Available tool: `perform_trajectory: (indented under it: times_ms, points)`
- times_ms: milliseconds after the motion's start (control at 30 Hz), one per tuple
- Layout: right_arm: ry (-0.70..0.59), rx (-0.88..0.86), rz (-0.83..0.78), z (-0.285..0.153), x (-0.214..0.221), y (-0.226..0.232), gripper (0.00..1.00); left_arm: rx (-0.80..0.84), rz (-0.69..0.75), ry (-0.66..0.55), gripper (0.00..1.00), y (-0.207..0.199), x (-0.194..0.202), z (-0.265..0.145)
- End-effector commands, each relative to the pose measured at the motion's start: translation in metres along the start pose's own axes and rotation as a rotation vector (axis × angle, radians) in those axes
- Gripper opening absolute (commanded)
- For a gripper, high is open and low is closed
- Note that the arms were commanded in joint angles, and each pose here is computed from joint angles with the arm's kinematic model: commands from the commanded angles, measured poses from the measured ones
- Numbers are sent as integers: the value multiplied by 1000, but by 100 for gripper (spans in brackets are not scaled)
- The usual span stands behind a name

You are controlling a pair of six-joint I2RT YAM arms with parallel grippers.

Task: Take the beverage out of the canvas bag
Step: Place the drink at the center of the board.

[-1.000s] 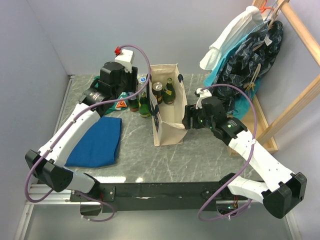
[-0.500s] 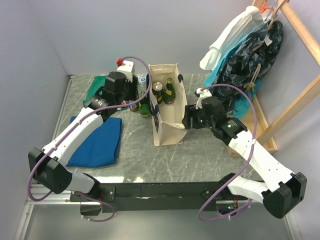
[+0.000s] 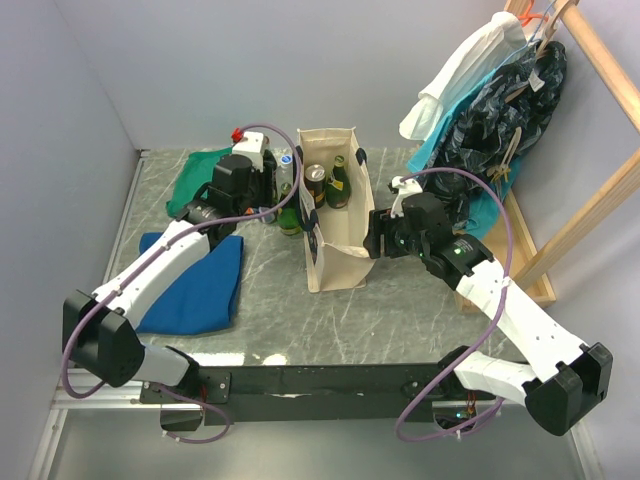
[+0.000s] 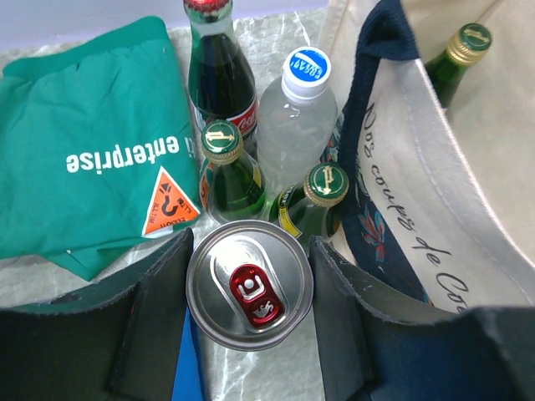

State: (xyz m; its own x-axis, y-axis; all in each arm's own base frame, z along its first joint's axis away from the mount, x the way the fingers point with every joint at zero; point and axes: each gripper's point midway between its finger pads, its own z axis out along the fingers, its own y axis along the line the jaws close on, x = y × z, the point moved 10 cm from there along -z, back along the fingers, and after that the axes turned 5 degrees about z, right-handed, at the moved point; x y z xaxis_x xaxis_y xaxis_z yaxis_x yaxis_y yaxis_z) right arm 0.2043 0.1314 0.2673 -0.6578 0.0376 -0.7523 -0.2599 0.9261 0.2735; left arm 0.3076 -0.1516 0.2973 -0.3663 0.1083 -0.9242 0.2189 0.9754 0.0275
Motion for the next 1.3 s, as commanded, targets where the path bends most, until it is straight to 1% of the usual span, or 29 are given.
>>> perform_trajectory:
  times_ms: [0,500,567,800,967,1267]
  points:
    - [-36,-9,-7,-5,-11,5,74,-20,-70,-140,1,0,-18,5]
    - [-25,10,-11,-1,-9,3,74,-65,-74,-100,1,-1,15,30]
    - [-27,13,-14,0,-9,3,74,-65,-78,-114,1,-2,16,33]
    - [-22,21,-17,1,-8,2,74,-70,-75,-90,1,-4,28,46]
    - [-19,24,-19,2,-7,1,74,-86,-70,-100,1,-4,32,53]
    - [-18,32,-19,2,-7,1,74,-99,-57,-73,1,-5,40,67]
